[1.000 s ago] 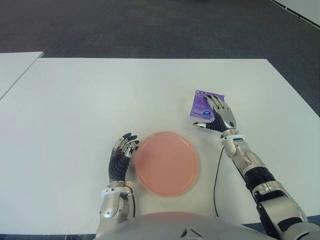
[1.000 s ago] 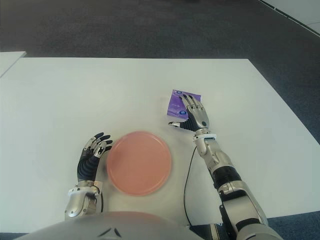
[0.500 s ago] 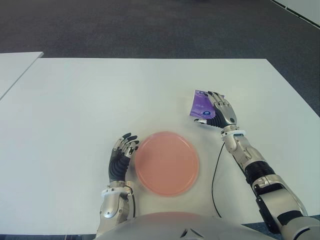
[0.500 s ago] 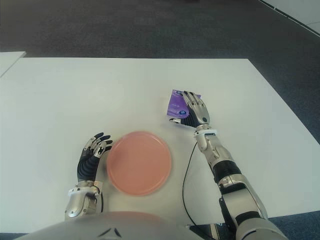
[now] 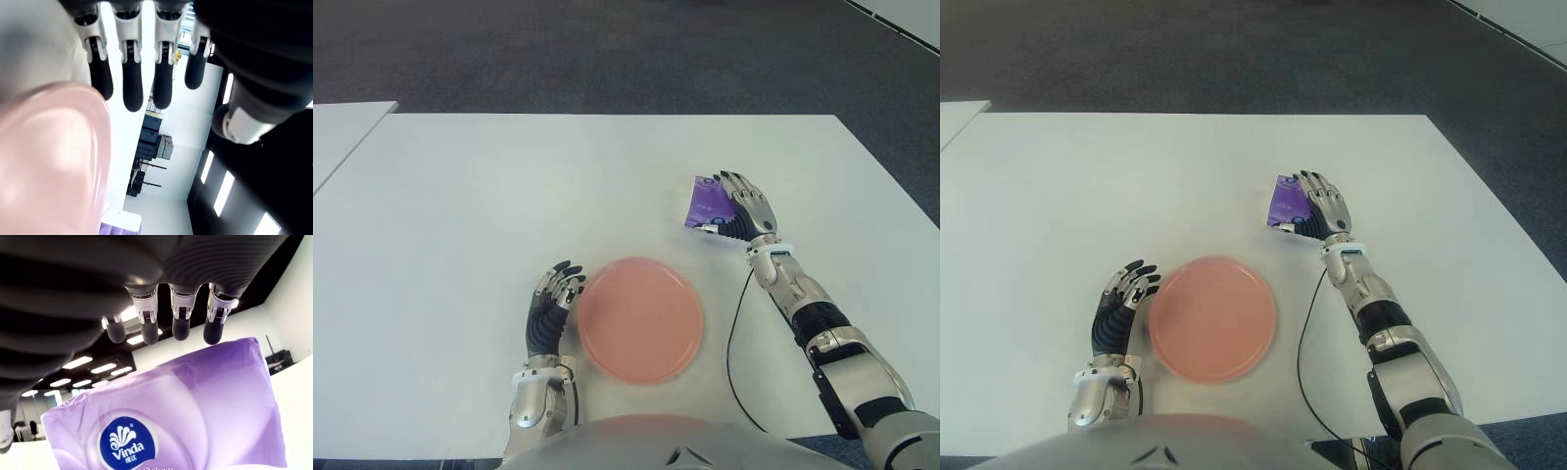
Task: Put the tissue paper into the plate.
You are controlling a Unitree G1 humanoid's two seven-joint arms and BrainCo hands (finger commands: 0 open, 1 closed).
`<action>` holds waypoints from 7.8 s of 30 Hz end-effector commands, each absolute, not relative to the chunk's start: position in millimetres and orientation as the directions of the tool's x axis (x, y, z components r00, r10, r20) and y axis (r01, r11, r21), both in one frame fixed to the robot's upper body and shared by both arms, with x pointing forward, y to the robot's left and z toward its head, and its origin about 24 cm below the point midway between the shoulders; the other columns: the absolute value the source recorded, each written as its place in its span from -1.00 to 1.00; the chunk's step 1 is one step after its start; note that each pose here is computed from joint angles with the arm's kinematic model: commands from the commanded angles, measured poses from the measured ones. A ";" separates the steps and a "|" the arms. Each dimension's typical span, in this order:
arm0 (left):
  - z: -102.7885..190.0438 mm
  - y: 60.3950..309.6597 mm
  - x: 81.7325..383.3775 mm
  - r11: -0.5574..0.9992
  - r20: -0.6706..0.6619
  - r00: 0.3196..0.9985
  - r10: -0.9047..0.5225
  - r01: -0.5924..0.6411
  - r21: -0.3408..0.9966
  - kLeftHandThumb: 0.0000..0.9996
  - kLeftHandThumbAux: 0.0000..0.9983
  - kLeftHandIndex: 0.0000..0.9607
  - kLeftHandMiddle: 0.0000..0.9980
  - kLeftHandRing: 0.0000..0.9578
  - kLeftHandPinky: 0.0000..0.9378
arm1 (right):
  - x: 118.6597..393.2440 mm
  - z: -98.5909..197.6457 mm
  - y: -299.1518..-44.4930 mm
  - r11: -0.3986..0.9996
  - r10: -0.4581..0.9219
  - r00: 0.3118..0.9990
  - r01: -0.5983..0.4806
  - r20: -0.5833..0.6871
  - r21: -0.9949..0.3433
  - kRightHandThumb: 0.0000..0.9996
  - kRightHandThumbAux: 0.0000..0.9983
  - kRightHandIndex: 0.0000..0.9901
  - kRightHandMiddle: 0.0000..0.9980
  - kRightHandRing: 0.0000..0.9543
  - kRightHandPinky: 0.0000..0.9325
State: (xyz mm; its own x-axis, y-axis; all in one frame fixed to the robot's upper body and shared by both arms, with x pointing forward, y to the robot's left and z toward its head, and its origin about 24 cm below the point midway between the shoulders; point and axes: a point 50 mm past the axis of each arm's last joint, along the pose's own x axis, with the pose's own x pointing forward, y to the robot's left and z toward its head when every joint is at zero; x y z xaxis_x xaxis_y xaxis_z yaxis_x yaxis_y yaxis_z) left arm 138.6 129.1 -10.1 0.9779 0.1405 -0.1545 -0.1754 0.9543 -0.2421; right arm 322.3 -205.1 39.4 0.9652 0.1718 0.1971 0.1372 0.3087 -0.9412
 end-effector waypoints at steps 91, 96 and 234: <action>-3.8 114.8 135.0 0.950 -0.158 0.973 0.170 -0.204 -0.237 -0.50 0.20 -0.48 -0.39 -0.28 -0.23 | 344.6 17.3 -189.8 0.208 0.134 0.991 -0.004 0.024 -0.978 -0.20 0.03 -1.00 -0.92 -0.93 -0.87; -1.1 114.3 134.5 0.949 -0.149 0.974 0.172 -0.204 -0.241 -0.51 0.18 -0.48 -0.38 -0.27 -0.21 | 342.5 11.2 -191.0 0.203 0.119 0.993 -0.045 -0.021 -0.978 -0.17 0.02 -1.00 -0.90 -0.91 -0.87; 8.5 167.0 120.6 0.941 -0.162 0.939 0.303 -0.322 -0.108 -0.39 0.20 -0.37 -0.26 -0.25 -0.21 | 331.6 -16.3 -172.8 0.030 0.101 0.982 -0.164 -0.161 -0.986 0.40 0.45 -0.11 0.59 0.64 0.58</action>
